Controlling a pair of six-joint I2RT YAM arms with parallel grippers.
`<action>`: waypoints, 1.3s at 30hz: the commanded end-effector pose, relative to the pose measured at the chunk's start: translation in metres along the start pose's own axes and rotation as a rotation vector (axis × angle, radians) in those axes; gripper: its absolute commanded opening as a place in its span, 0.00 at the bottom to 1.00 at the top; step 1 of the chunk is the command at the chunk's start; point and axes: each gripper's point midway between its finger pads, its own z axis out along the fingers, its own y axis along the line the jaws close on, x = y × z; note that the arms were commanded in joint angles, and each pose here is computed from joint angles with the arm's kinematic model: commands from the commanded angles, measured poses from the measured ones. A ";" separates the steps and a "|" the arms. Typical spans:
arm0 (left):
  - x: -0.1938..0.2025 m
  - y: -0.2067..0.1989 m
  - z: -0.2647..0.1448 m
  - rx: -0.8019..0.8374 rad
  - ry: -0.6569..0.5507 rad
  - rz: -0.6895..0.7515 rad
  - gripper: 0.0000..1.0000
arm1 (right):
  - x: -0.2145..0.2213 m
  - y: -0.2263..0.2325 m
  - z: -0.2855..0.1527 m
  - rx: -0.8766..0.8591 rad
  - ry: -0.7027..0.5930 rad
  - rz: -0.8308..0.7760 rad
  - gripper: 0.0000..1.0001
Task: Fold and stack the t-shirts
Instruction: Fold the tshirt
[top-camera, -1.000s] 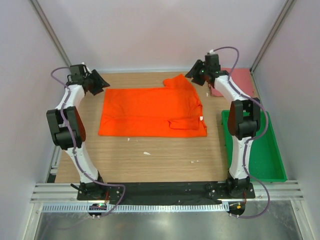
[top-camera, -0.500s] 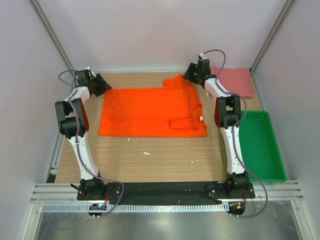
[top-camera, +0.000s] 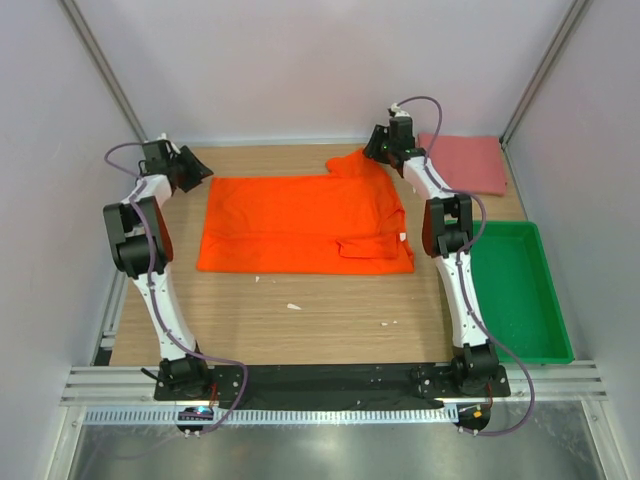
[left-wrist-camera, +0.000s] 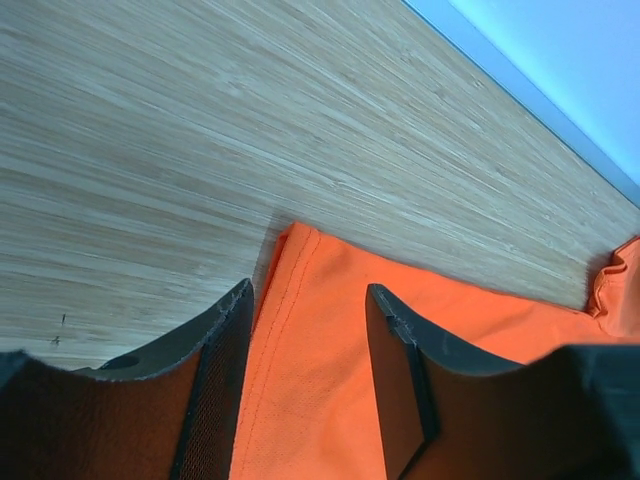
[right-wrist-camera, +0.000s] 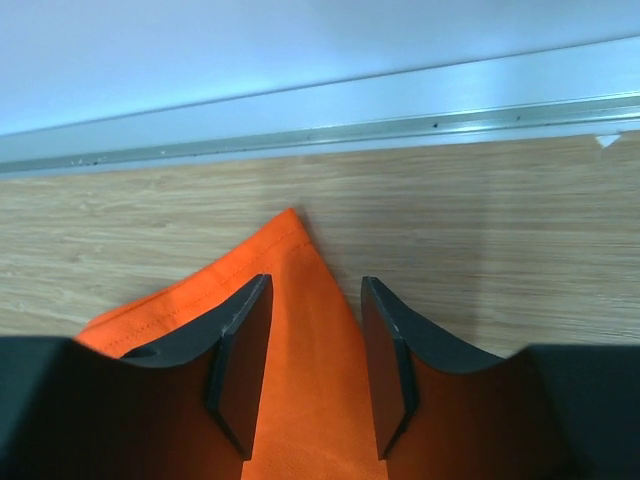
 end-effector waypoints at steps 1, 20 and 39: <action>-0.013 -0.006 -0.002 0.031 -0.026 0.006 0.50 | 0.002 0.010 -0.004 -0.001 0.019 -0.049 0.45; 0.009 0.018 0.023 -0.043 0.052 0.040 0.46 | 0.013 0.015 -0.009 -0.002 0.061 -0.011 0.05; 0.031 0.008 0.048 -0.020 0.139 0.090 0.33 | 0.011 0.015 -0.017 -0.013 0.079 0.023 0.01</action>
